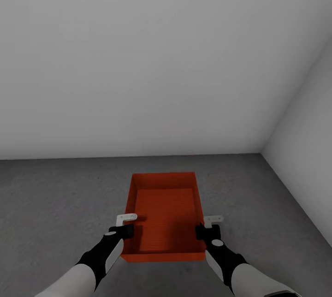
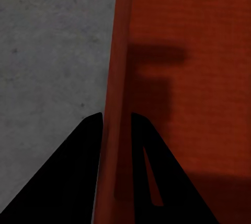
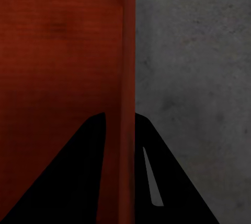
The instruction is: Move the two storage containers from the living room to the garage. In the garage, place one container on the floor and stack the other container on top of it (either order is fine).
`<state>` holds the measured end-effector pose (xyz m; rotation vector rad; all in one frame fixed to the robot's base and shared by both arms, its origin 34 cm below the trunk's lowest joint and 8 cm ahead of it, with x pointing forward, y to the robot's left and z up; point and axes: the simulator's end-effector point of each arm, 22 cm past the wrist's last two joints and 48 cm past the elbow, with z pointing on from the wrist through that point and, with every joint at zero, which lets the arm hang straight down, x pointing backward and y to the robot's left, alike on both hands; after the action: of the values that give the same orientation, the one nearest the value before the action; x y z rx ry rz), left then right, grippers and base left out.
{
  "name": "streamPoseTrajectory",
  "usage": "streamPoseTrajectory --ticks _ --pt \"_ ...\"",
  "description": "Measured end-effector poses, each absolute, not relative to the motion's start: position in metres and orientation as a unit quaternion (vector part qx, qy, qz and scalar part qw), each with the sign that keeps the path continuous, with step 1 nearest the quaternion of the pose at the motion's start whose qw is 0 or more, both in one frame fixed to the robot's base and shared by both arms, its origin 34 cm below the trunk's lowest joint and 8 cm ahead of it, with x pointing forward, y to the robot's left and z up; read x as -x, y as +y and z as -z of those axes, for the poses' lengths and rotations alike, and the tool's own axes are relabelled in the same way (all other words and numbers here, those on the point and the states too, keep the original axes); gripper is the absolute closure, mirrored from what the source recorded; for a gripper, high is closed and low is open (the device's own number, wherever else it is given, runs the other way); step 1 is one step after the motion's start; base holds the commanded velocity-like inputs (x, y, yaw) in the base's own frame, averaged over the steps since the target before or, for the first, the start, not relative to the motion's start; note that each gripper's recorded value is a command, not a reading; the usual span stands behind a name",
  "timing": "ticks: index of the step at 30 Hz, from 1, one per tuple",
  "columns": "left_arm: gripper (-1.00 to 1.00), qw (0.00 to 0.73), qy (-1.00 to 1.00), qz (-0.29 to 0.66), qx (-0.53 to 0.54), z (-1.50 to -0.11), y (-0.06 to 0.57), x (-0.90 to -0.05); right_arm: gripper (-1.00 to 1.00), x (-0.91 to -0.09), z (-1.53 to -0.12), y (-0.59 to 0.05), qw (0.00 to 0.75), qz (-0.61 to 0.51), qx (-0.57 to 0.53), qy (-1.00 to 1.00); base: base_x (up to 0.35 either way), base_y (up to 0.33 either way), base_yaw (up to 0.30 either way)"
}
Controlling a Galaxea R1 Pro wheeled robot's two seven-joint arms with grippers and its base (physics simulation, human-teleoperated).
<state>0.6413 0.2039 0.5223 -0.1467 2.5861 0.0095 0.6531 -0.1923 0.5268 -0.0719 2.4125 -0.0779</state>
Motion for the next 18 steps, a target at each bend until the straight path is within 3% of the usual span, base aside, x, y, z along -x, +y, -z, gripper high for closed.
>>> streamPoseTrajectory --ticks 18 --pt "1.00 0.272 0.961 -0.004 0.054 -0.491 0.204 -0.640 1.00 -0.651 -0.495 -0.192 0.356 0.030 0.027 0.934 0.000 0.000 0.000"
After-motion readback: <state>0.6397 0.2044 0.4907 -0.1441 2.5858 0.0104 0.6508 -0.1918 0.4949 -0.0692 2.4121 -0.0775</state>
